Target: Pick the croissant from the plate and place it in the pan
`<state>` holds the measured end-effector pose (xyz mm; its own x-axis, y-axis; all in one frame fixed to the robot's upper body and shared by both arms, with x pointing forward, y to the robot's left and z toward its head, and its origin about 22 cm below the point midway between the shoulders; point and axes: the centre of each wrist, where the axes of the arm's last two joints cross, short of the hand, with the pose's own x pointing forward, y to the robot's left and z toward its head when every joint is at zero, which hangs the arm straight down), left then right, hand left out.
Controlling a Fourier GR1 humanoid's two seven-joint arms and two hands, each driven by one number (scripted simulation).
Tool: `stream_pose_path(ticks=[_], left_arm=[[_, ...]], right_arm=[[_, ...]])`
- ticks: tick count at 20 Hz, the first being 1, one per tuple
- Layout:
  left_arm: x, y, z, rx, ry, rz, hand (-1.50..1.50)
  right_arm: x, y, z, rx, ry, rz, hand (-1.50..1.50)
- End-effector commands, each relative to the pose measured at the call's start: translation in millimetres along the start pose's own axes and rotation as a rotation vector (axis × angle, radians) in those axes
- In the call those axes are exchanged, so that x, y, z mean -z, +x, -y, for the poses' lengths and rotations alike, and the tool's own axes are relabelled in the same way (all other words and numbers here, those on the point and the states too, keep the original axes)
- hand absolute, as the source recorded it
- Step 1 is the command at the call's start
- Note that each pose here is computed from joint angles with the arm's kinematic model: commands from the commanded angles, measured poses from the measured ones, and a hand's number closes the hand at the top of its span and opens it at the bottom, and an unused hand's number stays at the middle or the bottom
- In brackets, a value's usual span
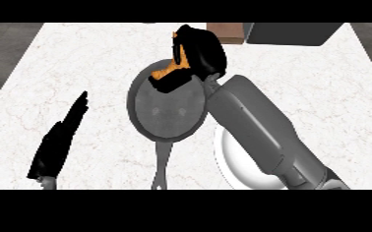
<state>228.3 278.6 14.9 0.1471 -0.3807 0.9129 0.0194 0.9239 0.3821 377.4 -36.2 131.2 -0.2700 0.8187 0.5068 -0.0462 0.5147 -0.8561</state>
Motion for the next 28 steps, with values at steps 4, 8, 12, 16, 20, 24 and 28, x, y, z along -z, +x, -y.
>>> stream_pose_path(ticks=[4, 8, 12, 16, 20, 24, 28], left_arm=[[11.2, 9.7, 12.7, -0.006, -0.035, 0.023, 0.00], [11.4, 13.9, 1.3, 0.018, -0.054, 0.032, 0.00], [17.8, 16.3, 16.5, 0.010, -0.075, 0.078, 0.00], [23.8, 22.3, 18.1, 0.021, -0.070, 0.080, 0.00], [23.7, 17.2, 18.8, 0.019, -0.091, 0.064, 0.00], [11.8, 6.9, 17.9, 0.009, -0.082, 0.056, 0.00], [21.2, 13.2, 21.5, 0.010, -0.044, 0.045, 0.00]], right_arm=[[13.5, -16.0, -47.5, -0.076, 0.095, -0.046, 1.50], [11.9, -19.7, -60.3, -0.183, 0.223, -0.024, 1.50], [6.2, -46.1, -61.8, 0.207, 0.313, -0.267, -1.50], [8.7, -52.2, -59.2, 0.379, 0.301, -0.282, -1.50], [2.1, -48.6, -63.4, 0.485, 0.125, -0.204, -1.50], [11.6, -44.4, -51.3, 0.571, -0.059, -0.195, -1.50], [20.8, -47.7, -42.0, 0.650, -0.189, -0.254, -1.50]])
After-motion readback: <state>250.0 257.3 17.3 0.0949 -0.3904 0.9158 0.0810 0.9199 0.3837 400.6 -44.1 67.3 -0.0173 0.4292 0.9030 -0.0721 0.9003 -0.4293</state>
